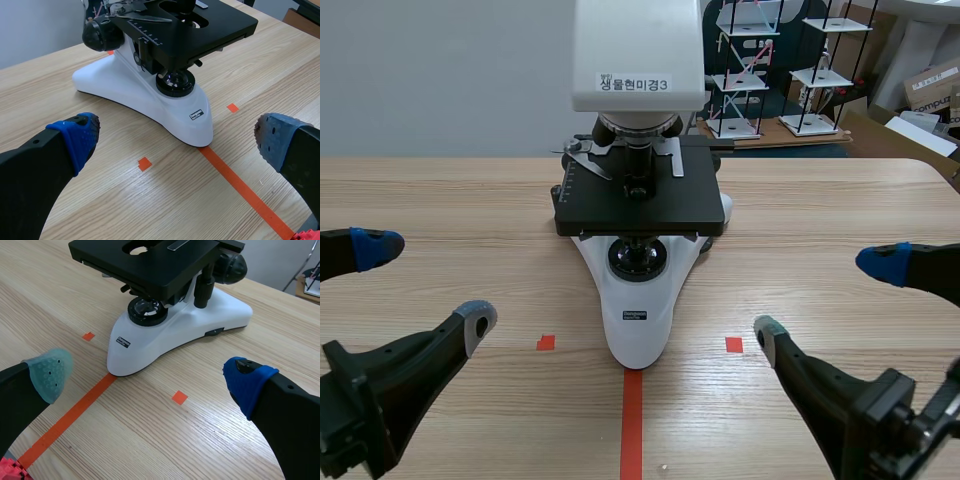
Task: Return to the home posture
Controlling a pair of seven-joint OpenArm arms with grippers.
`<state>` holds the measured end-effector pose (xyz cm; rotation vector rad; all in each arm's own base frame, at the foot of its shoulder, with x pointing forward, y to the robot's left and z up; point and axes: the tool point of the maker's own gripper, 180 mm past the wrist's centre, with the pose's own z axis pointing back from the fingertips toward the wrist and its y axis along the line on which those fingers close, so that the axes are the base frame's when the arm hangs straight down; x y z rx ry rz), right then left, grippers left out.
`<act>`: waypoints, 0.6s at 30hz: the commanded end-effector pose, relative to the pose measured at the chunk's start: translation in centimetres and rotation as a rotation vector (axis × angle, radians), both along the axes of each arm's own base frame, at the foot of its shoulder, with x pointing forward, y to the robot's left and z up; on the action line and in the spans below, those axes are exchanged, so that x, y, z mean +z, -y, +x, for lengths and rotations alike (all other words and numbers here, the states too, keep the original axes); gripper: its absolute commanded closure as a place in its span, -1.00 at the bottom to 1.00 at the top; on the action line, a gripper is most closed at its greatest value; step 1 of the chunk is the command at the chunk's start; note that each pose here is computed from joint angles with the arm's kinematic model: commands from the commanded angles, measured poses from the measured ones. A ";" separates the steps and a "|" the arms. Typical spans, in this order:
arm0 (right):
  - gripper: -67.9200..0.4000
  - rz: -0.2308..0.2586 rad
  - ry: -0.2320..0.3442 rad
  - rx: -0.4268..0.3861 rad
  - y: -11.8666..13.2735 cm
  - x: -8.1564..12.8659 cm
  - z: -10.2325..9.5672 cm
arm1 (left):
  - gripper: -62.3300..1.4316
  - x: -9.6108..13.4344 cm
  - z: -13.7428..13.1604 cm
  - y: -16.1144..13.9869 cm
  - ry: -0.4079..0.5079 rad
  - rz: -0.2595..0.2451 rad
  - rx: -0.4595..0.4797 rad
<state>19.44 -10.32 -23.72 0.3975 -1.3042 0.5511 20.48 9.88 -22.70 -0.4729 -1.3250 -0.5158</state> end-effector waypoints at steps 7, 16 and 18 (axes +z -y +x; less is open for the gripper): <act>-1.00 0.005 0.046 0.007 0.0 1.2 0.6 | -1.00 1.1 0.2 0.2 0.031 -0.020 0.001; -1.00 0.006 0.049 0.006 0.0 1.3 0.6 | -1.00 1.1 0.2 0.2 0.031 -0.020 0.001; -1.00 0.006 0.049 0.006 0.0 1.3 0.6 | -1.00 1.1 0.2 0.2 0.031 -0.020 0.001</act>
